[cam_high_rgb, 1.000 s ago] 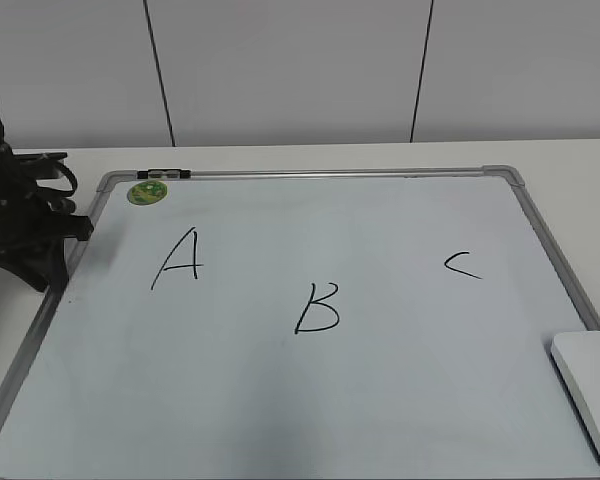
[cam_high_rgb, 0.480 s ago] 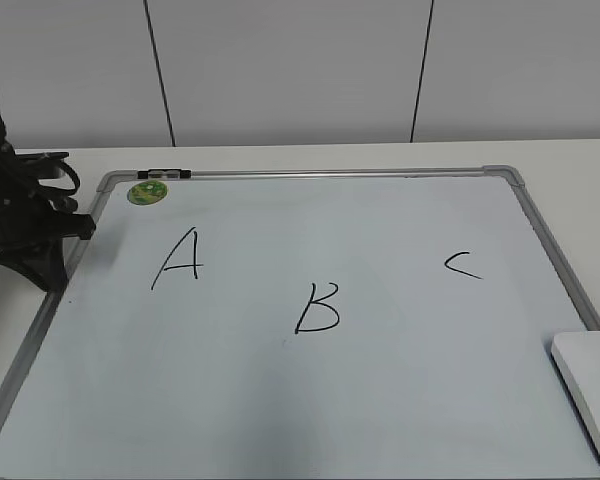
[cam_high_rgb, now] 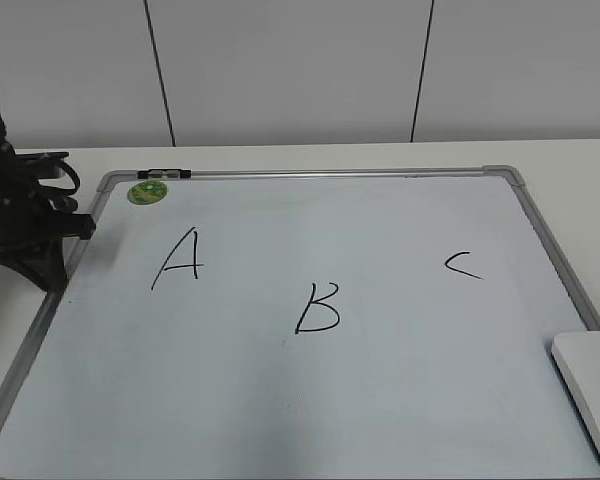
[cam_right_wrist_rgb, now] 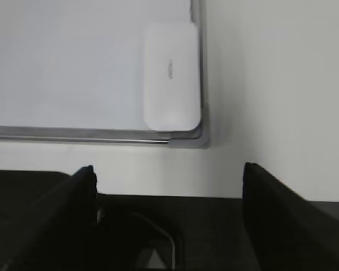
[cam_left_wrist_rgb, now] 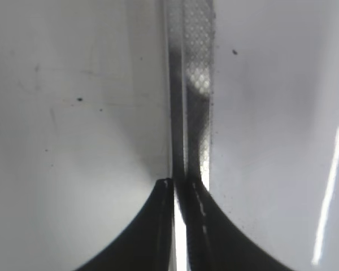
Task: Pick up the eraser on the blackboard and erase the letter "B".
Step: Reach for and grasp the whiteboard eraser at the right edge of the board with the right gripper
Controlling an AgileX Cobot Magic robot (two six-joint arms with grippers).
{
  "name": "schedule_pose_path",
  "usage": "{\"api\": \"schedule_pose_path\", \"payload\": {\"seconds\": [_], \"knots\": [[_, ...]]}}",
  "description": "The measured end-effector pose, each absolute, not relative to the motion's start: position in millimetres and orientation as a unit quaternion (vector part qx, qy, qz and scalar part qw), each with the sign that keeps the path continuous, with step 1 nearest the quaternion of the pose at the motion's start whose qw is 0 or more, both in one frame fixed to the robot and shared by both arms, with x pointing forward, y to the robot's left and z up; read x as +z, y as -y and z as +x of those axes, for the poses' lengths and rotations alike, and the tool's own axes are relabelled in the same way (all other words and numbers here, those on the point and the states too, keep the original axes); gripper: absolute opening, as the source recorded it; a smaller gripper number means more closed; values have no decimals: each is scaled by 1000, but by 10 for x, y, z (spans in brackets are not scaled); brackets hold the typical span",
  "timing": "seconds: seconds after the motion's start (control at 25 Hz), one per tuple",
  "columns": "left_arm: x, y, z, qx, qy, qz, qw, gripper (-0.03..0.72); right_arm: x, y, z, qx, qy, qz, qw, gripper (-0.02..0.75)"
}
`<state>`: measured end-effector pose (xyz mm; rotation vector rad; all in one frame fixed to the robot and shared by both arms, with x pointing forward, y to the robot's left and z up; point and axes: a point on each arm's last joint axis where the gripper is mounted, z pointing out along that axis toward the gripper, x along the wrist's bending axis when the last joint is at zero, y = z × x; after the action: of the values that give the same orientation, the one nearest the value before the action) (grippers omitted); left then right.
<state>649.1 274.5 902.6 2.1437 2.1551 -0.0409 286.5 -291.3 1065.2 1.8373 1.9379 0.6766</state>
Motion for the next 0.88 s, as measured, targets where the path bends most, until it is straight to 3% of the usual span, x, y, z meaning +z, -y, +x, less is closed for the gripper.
{"api": "schedule_pose_path", "payload": {"seconds": [0.24, 0.88], "knots": [[9026, -2745, 6491, -13, -708, 704, 51, 40, 10563, 2792, 3173, 226, -701, 671, 83, 589], [9026, -2745, 6491, -13, -708, 704, 51, 41, 10159, 2779, 3865, 132, -720, 681, 30, 590]]}}
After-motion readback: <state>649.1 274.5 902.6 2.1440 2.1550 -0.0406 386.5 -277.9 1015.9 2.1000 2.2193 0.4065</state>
